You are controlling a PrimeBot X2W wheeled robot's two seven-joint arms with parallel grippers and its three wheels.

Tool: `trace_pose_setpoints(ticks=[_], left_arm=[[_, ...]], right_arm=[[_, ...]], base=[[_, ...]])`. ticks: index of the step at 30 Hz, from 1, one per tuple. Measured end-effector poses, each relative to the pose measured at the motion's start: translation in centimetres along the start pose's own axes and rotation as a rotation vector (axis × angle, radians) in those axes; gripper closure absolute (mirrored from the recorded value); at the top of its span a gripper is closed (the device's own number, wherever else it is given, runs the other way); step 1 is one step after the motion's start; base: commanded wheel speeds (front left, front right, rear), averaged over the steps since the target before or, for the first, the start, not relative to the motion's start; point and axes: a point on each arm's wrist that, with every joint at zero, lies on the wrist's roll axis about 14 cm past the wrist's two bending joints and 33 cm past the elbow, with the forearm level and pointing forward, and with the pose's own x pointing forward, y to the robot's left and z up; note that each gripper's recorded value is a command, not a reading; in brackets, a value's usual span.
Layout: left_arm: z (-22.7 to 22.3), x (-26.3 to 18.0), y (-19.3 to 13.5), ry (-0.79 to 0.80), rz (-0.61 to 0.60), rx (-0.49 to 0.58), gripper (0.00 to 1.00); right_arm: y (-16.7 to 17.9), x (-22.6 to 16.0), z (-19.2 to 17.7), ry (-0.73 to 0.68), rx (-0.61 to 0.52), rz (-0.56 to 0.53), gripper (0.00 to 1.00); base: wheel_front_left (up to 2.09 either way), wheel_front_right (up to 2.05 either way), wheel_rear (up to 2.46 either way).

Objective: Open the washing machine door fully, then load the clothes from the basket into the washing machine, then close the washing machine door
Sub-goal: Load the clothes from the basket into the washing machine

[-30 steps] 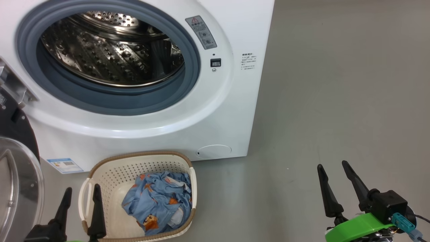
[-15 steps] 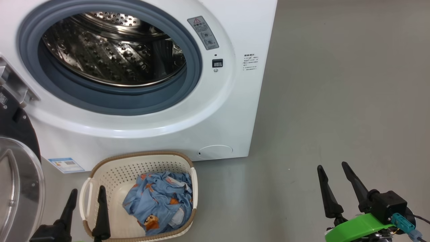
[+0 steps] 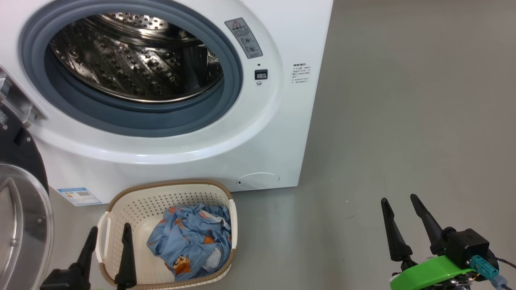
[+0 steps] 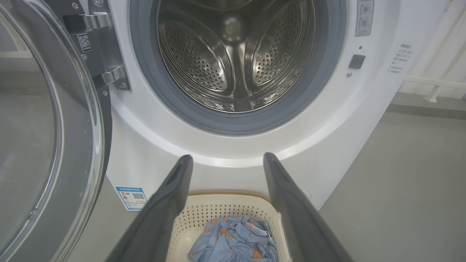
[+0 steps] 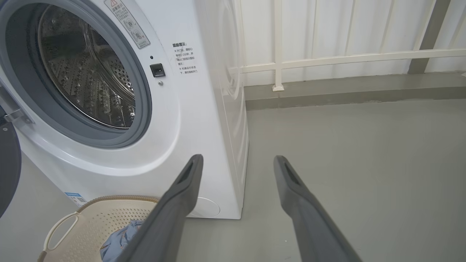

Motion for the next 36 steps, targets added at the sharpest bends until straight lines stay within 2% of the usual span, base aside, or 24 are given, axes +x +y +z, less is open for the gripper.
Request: trace_pose_setpoints(ticks=[23,36], left_arm=[[-0.6,0.1,-0.8,0.018,-0.02,-0.013,0.0],[-3.8,2.1,-1.8,0.107,-0.056,-0.032,0.0]], right_arm=[[-0.2,-0.1,-0.3,0.009,0.0,-0.007,0.0],[-0.7,1.3,-2.0,0.051,0.001,-0.017,0.0]], base=[[0.0,0.0,0.0],[0.0,0.0,0.0]])
